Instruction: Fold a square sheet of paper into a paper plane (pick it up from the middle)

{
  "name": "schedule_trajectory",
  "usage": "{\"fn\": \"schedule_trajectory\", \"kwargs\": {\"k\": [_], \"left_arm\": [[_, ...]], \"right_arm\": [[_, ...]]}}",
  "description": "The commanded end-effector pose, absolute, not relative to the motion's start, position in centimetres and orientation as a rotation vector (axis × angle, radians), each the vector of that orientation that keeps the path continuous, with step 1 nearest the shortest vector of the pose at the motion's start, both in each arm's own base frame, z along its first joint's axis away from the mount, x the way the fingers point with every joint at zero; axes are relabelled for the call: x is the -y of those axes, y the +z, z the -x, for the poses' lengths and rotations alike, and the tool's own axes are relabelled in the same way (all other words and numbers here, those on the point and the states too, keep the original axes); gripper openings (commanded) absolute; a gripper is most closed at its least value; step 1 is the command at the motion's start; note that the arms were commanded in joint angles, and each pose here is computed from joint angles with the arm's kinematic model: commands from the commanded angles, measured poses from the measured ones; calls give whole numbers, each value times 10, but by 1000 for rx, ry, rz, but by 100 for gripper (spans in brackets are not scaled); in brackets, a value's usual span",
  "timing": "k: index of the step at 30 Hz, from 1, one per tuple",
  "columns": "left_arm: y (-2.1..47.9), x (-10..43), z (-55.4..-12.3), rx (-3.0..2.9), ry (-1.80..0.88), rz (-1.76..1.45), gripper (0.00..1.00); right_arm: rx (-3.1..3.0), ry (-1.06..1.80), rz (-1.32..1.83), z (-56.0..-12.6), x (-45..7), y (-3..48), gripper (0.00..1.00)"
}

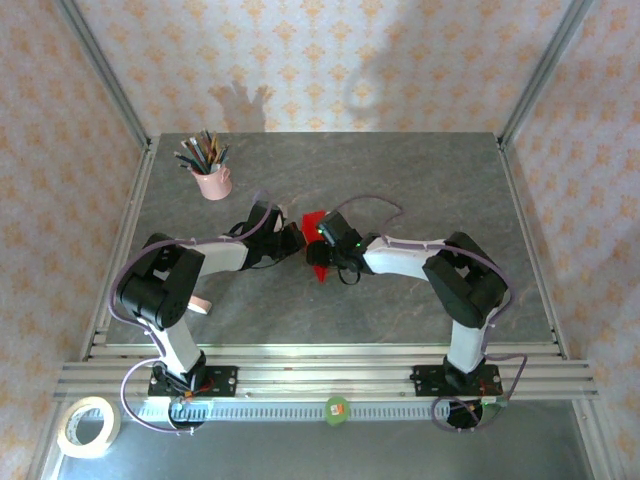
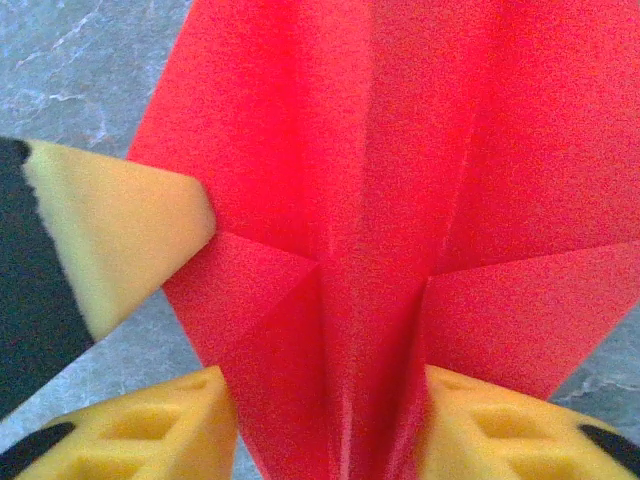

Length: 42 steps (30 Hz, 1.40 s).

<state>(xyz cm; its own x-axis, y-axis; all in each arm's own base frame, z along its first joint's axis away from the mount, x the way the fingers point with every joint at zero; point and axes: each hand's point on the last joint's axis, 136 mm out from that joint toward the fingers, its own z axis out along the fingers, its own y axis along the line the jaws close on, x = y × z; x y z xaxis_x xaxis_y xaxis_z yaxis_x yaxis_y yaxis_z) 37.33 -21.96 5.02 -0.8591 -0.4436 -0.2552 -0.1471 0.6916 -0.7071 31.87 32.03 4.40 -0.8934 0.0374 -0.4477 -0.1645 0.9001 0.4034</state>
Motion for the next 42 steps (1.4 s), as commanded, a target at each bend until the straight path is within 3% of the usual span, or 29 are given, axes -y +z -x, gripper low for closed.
{"fn": "schedule_trajectory", "kwargs": {"k": [1,8,19,28,42], "left_arm": [[45,218,-371,-2508,-988,444,2],[43,218,-370,-2511,-984,448,2],[43,217,-370,-2513,-981,447,12],[55,203,-374,-2479,-898,465,29],[67,135,-373,-2393,-661,598,58]], "right_arm": [[-2605,516,73,-325,-314,43,40],[-2617,464,44,-327,-308,40,27],[-2641,458,24,-328,-311,33,36],[-2656,413,15,-330,-308,30,34],[-2624,251,-62,-342,-287,40,11]]}}
